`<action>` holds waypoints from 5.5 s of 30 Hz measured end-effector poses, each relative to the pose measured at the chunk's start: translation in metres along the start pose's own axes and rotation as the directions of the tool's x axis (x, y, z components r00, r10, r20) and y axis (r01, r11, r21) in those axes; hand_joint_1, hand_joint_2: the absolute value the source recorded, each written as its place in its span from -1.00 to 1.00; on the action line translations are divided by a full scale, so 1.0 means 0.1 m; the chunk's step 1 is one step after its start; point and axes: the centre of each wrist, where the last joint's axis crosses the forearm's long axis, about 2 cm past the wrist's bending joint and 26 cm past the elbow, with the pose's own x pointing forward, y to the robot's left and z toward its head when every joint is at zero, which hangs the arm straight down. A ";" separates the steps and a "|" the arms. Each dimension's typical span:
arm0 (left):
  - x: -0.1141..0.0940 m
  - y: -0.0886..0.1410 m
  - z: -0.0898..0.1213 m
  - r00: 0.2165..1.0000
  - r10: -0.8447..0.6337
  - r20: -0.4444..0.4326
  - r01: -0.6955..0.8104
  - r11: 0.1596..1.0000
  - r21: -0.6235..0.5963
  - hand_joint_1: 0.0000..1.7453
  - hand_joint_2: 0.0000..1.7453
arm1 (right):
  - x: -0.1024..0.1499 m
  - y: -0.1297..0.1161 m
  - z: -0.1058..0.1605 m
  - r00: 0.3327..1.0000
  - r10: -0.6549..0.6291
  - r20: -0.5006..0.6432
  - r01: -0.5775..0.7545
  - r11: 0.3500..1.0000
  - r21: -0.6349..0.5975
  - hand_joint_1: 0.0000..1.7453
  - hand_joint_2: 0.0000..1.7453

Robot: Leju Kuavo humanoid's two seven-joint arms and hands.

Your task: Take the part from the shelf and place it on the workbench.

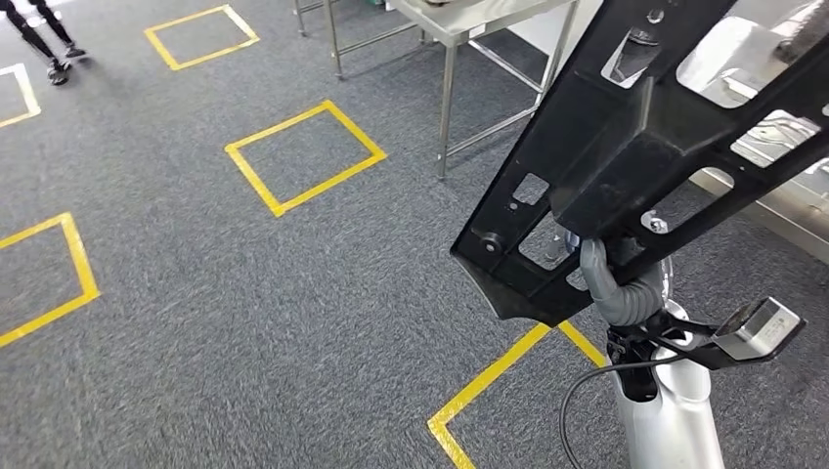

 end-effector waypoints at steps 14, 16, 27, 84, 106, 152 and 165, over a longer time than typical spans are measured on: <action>-0.03 0.01 0.00 1.000 0.010 0.010 -0.010 1.000 -0.007 -1.00 1.00 | -0.02 0.02 -0.03 1.000 -0.004 -0.007 0.005 1.000 0.002 1.00 1.00; -0.02 0.01 0.00 1.000 0.009 0.013 -0.009 1.000 -0.009 -1.00 1.00 | -0.02 0.02 -0.02 1.000 -0.006 -0.006 0.006 1.000 -0.001 1.00 1.00; 0.05 0.04 -0.01 0.999 0.001 0.036 0.000 1.000 -0.012 -1.00 1.00 | -0.02 0.05 0.06 1.000 -0.016 -0.021 0.015 1.000 -0.011 1.00 1.00; 0.04 0.06 -0.01 1.000 0.013 0.029 -0.013 1.000 -0.004 -1.00 1.00 | -0.04 0.03 -0.07 1.000 -0.028 0.008 0.028 1.000 0.000 1.00 1.00; -0.03 0.05 -0.01 0.998 0.041 0.039 -0.040 0.999 -0.012 -1.00 1.00 | -0.07 0.02 -0.14 1.000 0.009 -0.012 -0.008 1.000 0.025 1.00 1.00; -0.13 0.00 0.01 0.998 0.063 0.015 -0.063 0.998 -0.015 -1.00 1.00 | -0.14 -0.03 -0.07 0.999 -0.011 -0.047 0.011 1.000 -0.010 1.00 1.00; -0.12 0.01 0.00 0.998 0.058 0.017 -0.058 0.998 -0.011 -1.00 1.00 | -0.10 -0.07 -0.08 1.000 -0.003 -0.016 0.002 1.000 -0.030 1.00 1.00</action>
